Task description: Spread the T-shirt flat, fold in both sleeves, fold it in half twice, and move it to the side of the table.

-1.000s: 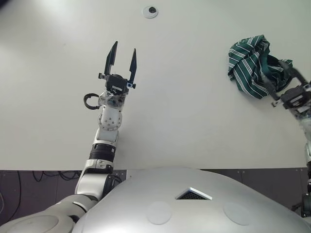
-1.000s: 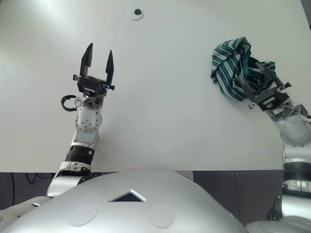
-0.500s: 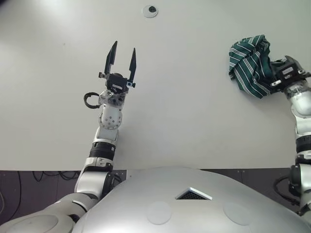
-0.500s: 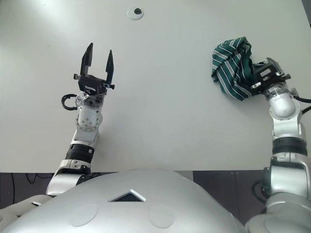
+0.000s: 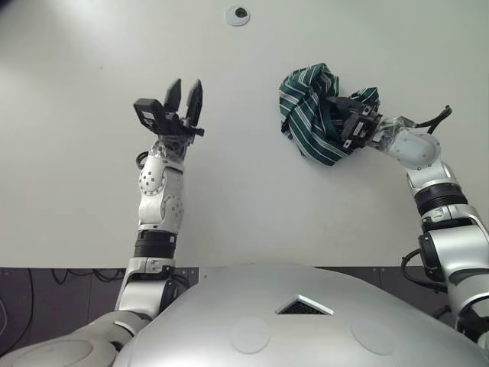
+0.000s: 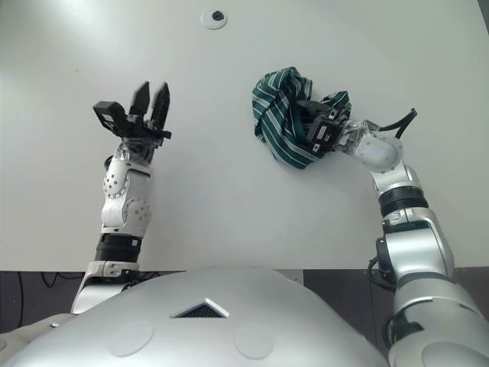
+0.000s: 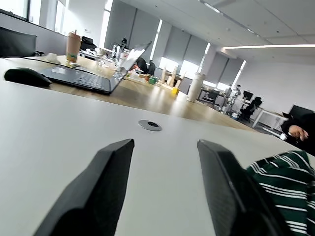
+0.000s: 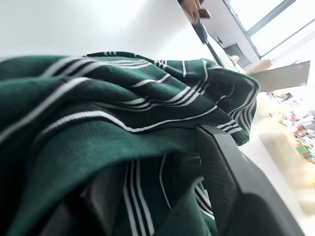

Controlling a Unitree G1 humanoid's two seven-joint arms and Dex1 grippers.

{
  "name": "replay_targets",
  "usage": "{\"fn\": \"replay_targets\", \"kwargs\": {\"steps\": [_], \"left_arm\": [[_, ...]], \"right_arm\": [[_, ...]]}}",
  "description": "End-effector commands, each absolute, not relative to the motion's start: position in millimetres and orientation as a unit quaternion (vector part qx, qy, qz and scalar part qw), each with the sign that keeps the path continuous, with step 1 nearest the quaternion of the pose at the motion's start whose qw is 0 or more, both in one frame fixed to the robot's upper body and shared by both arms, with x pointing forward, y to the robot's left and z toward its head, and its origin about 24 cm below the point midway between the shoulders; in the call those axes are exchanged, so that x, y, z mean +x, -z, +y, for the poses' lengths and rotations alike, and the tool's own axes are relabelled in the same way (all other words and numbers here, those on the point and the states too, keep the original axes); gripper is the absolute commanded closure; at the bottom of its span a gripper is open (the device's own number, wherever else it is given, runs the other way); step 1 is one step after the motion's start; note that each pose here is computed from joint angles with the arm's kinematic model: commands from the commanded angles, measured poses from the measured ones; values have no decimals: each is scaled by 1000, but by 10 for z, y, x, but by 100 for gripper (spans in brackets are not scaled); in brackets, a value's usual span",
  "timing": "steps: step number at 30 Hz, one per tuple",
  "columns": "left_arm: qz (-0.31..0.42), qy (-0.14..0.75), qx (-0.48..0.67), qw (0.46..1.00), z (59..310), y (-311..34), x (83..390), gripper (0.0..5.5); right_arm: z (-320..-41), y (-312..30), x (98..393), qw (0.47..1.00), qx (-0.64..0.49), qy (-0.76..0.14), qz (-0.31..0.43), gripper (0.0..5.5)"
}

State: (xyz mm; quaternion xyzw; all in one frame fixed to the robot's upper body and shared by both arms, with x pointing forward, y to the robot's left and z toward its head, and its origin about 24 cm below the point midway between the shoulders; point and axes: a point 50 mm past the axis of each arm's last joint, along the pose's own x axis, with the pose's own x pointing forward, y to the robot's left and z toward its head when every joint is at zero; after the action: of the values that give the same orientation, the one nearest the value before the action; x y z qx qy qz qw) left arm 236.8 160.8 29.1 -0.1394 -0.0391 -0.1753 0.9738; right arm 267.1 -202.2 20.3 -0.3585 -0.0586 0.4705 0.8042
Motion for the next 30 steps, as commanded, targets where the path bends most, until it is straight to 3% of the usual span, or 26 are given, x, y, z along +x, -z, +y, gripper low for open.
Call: {"fn": "replay_targets", "kwargs": {"steps": [1, 9, 17, 30], "left_arm": [[-37, 298, -98, 949, 1376, -400, 2169, 316], [-46, 426, 19, 903, 995, -608, 1760, 316], [-63, 361, 93, 926, 675, -643, 1923, 316], [-32, 299, 156, 941, 572, -472, 2208, 316]], "right_arm": [[-1898, -22, 2432, 787, -324, -524, -51, 316], [-1759, 51, 2135, 775, -306, -549, -62, 316], [-1716, 57, 2124, 775, -307, -549, -54, 316], [-1644, 71, 2156, 774, -308, -551, -53, 316]]}}
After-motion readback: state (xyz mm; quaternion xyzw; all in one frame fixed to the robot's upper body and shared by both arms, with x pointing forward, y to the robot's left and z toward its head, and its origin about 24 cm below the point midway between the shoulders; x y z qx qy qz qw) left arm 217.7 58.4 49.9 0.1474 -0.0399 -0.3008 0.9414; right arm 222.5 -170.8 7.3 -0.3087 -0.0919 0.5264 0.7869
